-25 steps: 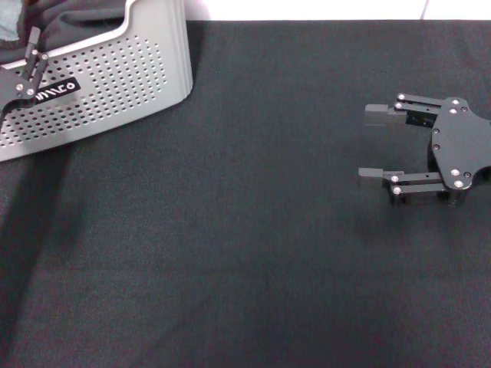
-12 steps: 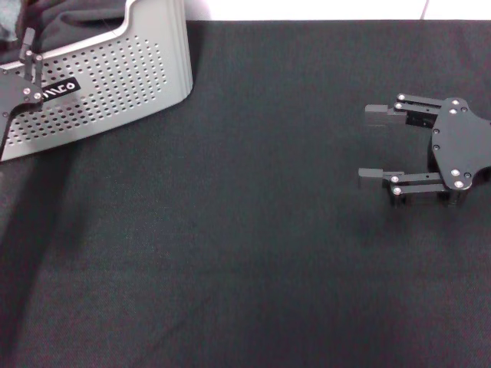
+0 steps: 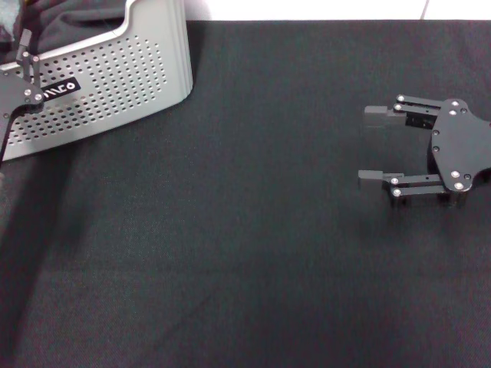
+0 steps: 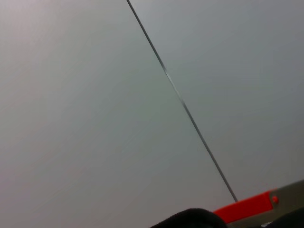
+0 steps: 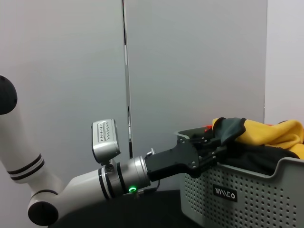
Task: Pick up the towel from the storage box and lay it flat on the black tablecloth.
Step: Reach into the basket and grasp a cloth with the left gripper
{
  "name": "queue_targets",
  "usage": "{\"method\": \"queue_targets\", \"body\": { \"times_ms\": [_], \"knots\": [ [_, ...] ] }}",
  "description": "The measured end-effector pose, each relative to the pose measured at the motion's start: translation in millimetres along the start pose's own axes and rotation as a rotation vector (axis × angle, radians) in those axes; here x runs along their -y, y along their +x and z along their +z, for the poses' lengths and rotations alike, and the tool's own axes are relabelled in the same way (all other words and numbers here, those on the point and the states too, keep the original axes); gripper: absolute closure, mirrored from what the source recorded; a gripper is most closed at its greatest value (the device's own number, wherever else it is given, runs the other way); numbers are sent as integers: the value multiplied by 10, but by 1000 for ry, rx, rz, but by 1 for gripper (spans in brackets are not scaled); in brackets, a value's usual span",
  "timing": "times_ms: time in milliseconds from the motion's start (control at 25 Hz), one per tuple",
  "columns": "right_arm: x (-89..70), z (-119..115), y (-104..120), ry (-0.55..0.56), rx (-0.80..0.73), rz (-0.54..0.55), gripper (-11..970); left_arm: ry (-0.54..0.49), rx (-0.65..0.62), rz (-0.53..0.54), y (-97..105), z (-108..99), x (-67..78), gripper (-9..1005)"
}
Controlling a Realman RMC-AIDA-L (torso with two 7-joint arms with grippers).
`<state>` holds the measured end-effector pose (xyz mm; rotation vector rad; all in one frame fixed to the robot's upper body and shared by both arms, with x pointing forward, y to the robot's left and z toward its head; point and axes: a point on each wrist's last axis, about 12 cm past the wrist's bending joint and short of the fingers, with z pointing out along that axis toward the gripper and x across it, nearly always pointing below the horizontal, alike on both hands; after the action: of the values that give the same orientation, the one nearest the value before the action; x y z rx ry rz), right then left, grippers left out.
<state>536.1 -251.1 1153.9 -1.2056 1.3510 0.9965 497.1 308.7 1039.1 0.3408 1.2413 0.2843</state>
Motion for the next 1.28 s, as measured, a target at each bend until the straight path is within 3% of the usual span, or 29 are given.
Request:
{"method": "queue_targets", "body": {
  "times_ms": [320, 600, 1080, 1280],
  "knots": [
    [-21, 0, 4, -16, 4, 3, 89, -6, -2, -12, -6, 30, 21, 677],
    [-41, -10, 7, -27, 14, 9, 89, -68, -25, -46, 1, 78, 25, 767],
    [-39, -16, 4, -24, 18, 11, 89, -74, -37, -61, 10, 63, 40, 957],
    [-38, -18, 3, -23, 18, 11, 90, -47, 50, -117, -86, 9, 63, 983]
  ]
}}
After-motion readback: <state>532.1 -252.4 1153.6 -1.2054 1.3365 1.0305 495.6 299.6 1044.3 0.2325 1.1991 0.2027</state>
